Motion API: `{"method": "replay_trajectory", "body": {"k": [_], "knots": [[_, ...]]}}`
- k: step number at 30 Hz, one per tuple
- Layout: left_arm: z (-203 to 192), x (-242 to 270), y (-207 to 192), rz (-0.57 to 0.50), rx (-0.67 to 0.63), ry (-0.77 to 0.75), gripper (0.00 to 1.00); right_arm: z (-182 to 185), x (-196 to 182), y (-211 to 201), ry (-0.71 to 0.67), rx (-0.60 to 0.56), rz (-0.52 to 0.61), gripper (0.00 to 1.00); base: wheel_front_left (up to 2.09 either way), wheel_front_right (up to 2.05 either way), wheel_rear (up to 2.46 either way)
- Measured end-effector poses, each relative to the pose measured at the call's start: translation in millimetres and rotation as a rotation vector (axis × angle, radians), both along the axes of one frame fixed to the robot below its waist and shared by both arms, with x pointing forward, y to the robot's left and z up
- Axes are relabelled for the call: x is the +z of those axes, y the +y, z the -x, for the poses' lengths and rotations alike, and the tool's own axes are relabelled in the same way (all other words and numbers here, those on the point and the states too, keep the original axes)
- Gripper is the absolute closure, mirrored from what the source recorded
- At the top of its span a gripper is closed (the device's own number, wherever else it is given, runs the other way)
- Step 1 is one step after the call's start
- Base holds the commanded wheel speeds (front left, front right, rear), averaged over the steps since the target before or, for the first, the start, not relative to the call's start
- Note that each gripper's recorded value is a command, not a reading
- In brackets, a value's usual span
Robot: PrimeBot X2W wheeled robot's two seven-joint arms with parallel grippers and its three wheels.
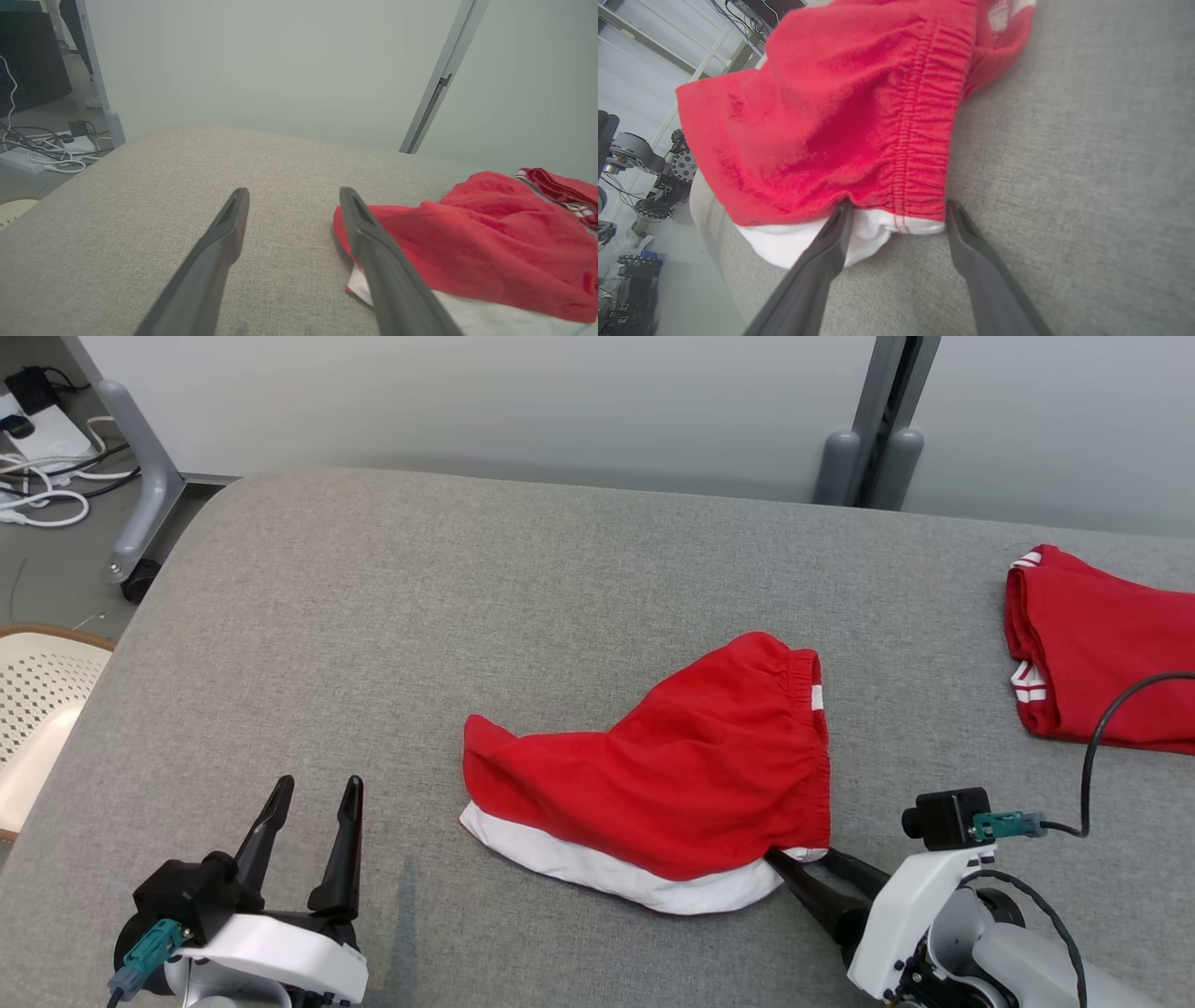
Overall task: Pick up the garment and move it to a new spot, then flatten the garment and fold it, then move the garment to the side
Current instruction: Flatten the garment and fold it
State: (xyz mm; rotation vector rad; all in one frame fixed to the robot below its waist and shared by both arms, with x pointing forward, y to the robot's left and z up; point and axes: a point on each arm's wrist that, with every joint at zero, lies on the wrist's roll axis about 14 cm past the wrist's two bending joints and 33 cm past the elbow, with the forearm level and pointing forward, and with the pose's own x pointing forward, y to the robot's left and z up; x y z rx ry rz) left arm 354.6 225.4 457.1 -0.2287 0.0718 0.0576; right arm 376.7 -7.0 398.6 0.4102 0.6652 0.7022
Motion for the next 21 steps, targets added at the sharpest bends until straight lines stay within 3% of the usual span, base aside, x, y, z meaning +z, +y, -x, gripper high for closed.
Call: {"method": "replay_trajectory", "body": {"k": [1,2,3,4,13,21], "knots": [[0,0,1,0.000,0.001,0.001,0.00,0,-1,0,0.003,0.001,0.002,0.51,0.00,0.00,0.00],[0,-1,1,0.000,0.002,0.003,0.00,0,-2,0,0.003,0.003,0.004,0.51,0.00,0.00,0.00],[1,-1,1,0.000,0.003,0.003,0.00,0,-1,0,0.003,0.002,0.001,0.86,0.00,0.00,0.00],[1,-1,1,0.000,0.003,0.004,0.00,-1,0,1,0.002,0.003,-0.001,1.00,0.00,0.00,0.00],[-3,-5,-6,0.003,-0.026,0.017,0.00,-5,12,-14,-0.038,-0.005,-0.001,1.00,0.00,0.00,0.00],[-6,-16,-16,0.011,-0.068,0.052,0.00,-6,18,-55,-0.004,-0.076,0.006,1.00,0.00,0.00,0.00]]}}
